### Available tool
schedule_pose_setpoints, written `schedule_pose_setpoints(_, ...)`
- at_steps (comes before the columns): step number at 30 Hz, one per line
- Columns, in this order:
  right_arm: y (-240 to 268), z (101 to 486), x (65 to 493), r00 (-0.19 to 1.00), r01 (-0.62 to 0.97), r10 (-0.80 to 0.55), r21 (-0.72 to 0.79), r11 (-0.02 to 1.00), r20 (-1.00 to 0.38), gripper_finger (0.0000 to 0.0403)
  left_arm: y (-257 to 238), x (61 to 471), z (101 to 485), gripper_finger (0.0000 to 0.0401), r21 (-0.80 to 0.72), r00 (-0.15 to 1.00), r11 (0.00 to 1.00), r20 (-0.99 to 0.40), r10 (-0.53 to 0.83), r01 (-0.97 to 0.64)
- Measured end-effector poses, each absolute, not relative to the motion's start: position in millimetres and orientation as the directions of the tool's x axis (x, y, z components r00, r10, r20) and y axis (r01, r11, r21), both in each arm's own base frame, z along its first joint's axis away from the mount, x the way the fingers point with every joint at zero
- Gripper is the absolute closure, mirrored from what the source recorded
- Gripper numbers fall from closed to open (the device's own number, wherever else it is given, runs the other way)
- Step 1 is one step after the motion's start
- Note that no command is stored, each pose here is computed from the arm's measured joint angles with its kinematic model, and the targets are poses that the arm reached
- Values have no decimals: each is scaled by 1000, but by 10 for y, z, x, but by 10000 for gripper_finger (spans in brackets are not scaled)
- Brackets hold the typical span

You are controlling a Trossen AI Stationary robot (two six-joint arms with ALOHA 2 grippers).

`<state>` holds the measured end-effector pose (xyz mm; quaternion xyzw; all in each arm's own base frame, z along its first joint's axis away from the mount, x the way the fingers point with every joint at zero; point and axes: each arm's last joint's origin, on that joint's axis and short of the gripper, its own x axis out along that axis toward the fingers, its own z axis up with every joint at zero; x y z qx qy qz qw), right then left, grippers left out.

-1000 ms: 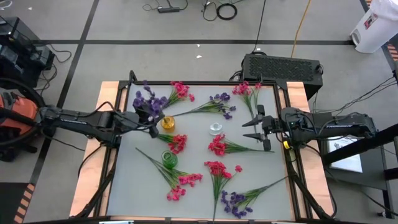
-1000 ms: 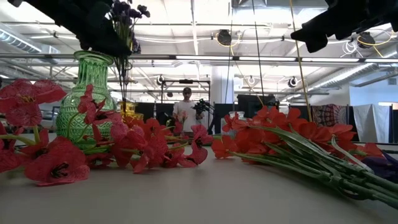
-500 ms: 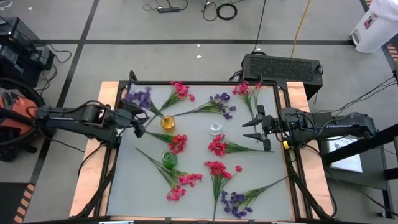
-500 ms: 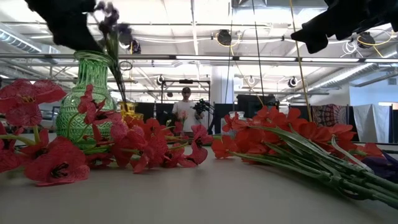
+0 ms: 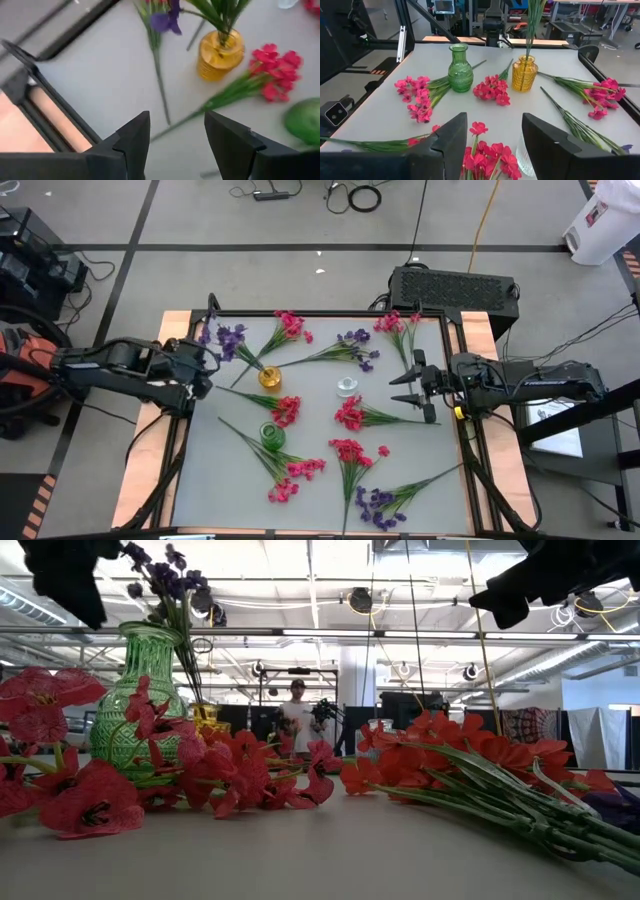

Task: Sort flowers into vase by color
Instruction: Put the bottom violet flowers into the yellow vase

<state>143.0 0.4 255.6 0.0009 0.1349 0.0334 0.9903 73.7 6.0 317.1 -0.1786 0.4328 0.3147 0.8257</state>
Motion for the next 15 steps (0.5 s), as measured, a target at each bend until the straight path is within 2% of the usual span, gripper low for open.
schedule_pose_setpoints(9, 4, 2511, 1415, 947, -66, 67, 15, 998, -314, 220, -21, 717, 3459, 205, -300, 544, 770, -836, 73, -564)
schedule_pose_setpoints(15, 13, 2398, 1369, 898, -67, 93, 76, 995, -430, 220, -162, 1059, 3534, 205, -457, 651, 842, -737, -180, -285)
